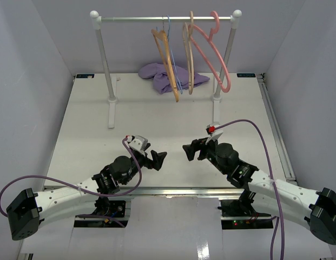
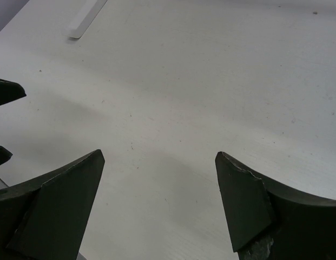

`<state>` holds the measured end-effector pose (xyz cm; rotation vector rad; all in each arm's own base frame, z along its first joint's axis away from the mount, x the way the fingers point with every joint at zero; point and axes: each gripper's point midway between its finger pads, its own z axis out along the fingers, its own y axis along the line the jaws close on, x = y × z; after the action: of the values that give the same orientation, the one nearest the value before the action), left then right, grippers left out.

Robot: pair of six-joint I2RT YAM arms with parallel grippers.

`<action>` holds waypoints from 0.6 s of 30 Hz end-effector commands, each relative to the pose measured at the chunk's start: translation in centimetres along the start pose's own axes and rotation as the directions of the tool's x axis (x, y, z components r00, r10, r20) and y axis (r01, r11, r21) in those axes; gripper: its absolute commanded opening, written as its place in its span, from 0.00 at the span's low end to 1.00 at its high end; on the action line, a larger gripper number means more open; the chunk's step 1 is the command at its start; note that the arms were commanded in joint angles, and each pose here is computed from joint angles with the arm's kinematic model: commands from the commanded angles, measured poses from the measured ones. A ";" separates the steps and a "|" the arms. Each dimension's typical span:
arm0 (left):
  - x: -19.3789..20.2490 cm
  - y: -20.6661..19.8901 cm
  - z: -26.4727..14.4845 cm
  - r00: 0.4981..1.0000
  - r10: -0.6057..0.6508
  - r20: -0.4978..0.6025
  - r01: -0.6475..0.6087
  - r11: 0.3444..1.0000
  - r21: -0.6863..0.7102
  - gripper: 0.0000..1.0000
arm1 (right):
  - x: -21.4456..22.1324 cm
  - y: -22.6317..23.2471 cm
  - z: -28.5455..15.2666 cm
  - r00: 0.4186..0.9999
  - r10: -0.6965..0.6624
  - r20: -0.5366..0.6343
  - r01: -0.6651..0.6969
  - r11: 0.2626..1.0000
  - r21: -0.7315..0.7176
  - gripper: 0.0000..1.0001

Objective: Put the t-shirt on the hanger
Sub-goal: Move the T-shirt to the center of the board.

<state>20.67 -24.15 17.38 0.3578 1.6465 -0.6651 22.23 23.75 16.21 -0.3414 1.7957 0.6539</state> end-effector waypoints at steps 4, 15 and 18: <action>-0.6 -0.3 -0.2 1.000 -0.002 0.022 0.002 1.000 0.016 0.98 | -1.9 0.7 -0.3 0.995 -0.020 0.103 0.025 0.998 -0.050 0.90; -1.6 1.7 -1.0 0.997 -0.027 0.074 0.033 0.996 -0.082 0.97 | -3.5 -4.7 4.9 0.900 -0.435 0.033 0.407 0.864 0.297 0.91; -2.0 2.4 -1.5 0.995 -0.037 0.096 0.048 0.993 -0.108 0.96 | -4.0 -4.7 8.5 0.817 -0.576 -0.040 0.559 0.773 0.298 0.93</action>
<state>21.04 -22.55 18.79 0.2753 1.6052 -0.6428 27.96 22.86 12.57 -0.5368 1.7527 0.1716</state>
